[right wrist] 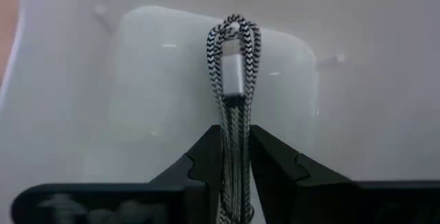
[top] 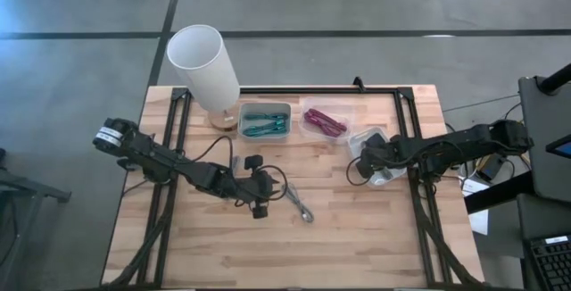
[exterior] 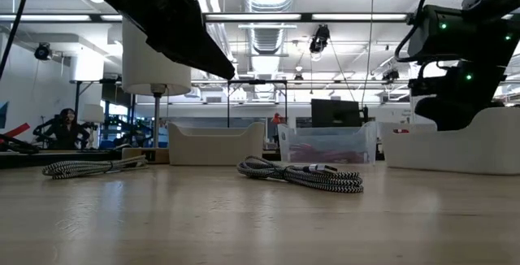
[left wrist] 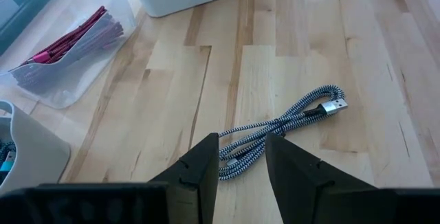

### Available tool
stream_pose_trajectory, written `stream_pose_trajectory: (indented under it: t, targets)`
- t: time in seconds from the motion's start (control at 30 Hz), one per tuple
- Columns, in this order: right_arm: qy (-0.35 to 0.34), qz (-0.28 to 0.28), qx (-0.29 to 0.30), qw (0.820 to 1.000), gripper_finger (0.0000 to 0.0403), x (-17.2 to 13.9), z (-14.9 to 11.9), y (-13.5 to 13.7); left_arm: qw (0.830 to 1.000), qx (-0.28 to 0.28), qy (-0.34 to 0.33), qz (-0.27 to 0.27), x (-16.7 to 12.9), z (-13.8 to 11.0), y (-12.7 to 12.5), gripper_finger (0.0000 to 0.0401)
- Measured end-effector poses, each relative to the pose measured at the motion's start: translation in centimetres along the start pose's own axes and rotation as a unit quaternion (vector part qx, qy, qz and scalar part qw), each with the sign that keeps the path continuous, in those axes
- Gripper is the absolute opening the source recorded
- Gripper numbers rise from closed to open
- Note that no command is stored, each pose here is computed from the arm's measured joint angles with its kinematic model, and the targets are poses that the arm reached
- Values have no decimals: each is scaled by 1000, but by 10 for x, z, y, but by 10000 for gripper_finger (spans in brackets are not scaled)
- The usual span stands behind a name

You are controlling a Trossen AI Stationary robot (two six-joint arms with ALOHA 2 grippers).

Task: Pick & Place USB Port
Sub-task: Put the right black and white USB cable into the white bin

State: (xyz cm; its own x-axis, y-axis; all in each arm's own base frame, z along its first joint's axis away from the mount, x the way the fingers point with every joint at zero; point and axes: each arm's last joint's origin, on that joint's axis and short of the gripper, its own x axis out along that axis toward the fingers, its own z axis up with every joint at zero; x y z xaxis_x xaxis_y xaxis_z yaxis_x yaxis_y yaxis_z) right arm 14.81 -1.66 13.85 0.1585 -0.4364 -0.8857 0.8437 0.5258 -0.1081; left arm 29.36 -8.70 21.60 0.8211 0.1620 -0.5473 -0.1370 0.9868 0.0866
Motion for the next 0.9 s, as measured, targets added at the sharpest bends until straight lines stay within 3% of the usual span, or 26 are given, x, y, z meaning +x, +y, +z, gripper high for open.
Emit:
stream_pose_trajectory:
  t: [0.43, 0.9]
  targets:
    - [-47, 52, -20, 997, 133, -33, 35, 19, 1000, 0, -2, -1, 0, 0, 0, 124]
    - [-131, 155, -9, 979, 145, -80, 72, 44, 999, 30, 33, 4, -7, -5, 3, 124]
